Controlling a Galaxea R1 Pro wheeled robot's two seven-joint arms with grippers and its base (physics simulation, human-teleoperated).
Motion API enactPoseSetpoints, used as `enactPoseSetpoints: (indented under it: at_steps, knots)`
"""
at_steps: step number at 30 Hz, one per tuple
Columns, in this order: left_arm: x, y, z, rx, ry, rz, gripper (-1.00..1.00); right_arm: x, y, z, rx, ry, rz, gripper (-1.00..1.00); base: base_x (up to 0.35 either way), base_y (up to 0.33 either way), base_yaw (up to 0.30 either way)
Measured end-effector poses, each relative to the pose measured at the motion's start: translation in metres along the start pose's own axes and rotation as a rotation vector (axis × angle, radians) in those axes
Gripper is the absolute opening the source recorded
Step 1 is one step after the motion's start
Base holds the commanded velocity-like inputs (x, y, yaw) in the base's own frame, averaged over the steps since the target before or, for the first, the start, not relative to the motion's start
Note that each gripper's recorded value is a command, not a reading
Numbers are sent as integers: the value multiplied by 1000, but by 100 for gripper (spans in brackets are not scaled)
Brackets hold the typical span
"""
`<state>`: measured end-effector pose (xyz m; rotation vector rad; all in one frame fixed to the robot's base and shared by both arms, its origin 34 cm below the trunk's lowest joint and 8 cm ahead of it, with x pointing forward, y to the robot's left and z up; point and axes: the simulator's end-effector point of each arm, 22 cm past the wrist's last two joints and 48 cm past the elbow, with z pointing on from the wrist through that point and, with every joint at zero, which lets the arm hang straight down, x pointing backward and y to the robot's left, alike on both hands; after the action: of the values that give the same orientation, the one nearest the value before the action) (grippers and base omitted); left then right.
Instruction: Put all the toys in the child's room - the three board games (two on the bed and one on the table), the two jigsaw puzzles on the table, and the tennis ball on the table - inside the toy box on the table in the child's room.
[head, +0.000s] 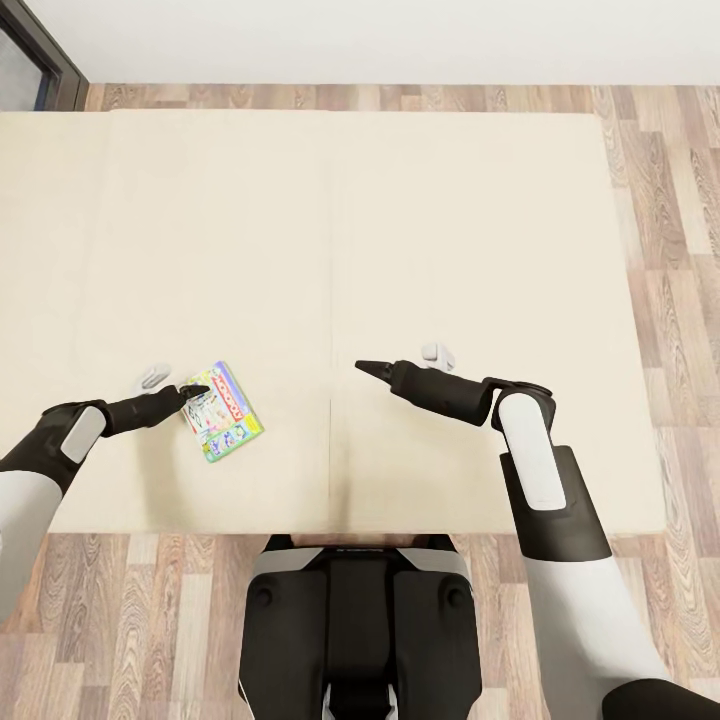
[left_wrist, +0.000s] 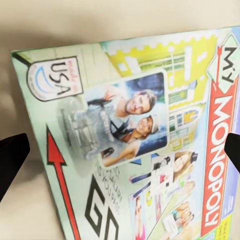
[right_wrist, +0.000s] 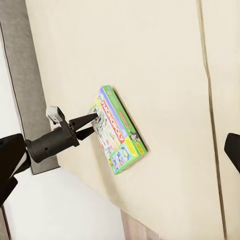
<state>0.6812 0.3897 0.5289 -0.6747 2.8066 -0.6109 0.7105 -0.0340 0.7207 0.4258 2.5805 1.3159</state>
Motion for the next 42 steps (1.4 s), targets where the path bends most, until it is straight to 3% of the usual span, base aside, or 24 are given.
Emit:
enactPoseSetpoints:
  at_steps: [42]
  knots:
    - [3,-7,3,11,4,0,100,-1,2,-1,-1,-2,-2,100,0,-5,0]
